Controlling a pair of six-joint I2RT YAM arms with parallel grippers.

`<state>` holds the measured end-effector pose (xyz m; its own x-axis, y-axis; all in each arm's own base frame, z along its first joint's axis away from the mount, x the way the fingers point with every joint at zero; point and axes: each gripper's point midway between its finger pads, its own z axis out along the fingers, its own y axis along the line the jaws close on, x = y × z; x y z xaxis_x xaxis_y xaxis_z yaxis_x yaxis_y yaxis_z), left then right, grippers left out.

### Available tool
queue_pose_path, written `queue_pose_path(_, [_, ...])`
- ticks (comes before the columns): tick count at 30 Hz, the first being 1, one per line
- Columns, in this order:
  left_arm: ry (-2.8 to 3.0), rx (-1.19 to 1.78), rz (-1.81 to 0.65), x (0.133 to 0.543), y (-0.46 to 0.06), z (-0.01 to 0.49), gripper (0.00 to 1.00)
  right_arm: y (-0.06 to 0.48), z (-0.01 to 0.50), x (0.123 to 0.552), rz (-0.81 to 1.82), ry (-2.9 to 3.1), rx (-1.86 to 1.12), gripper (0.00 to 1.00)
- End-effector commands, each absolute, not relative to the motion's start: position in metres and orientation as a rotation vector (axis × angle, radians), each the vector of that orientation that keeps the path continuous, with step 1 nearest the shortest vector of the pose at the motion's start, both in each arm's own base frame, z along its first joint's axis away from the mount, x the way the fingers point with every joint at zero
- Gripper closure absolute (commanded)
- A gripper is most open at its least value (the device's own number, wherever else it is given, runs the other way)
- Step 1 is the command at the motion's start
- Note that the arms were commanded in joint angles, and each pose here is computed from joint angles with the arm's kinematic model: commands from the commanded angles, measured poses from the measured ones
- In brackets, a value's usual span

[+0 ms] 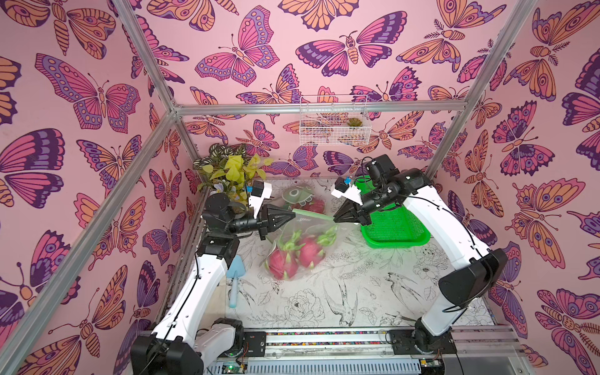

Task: Open the zip-top bag and take out the dragon fruit
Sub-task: Adjust the zipper food storage bag at the center of the board.

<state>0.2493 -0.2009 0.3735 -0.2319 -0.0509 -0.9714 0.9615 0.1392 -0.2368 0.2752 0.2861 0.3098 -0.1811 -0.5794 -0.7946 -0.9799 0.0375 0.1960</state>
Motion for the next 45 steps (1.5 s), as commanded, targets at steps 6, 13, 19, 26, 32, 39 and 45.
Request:
queue_pose_path(6, [1.391, 0.956, -1.244, 0.254, -0.204, 0.373, 1.0, 0.294, 0.308, 0.263, 1.111, 1.82, -1.591, 1.0])
queue_pose_path(13, [1.46, 0.825, -1.223, 0.273, -0.205, 0.371, 0.77, 0.295, 0.322, 0.266, 1.108, 1.853, -1.477, 1.0])
queue_pose_path(19, [1.6, 0.652, -1.153, 0.289, -0.204, 0.364, 0.52, 0.289, 0.34, 0.275, 1.052, 1.927, -1.284, 1.0])
queue_pose_path(26, [1.737, 0.526, -1.027, 0.299, -0.193, 0.361, 0.49, 0.28, 0.355, 0.296, 0.956, 2.039, -1.078, 1.0])
queue_pose_path(32, [1.81, 0.374, -0.938, 0.31, -0.177, 0.363, 0.48, 0.267, 0.379, 0.308, 0.873, 2.072, -0.878, 1.0])
queue_pose_path(39, [1.95, 0.245, -1.125, 0.305, -0.206, 0.342, 0.49, 0.271, 0.365, 0.304, 0.945, 2.114, -0.788, 1.0])
queue_pose_path(45, [2.104, 0.085, -1.224, 0.31, -0.233, 0.306, 0.52, 0.283, 0.33, 0.295, 1.01, 2.145, -0.766, 1.0])
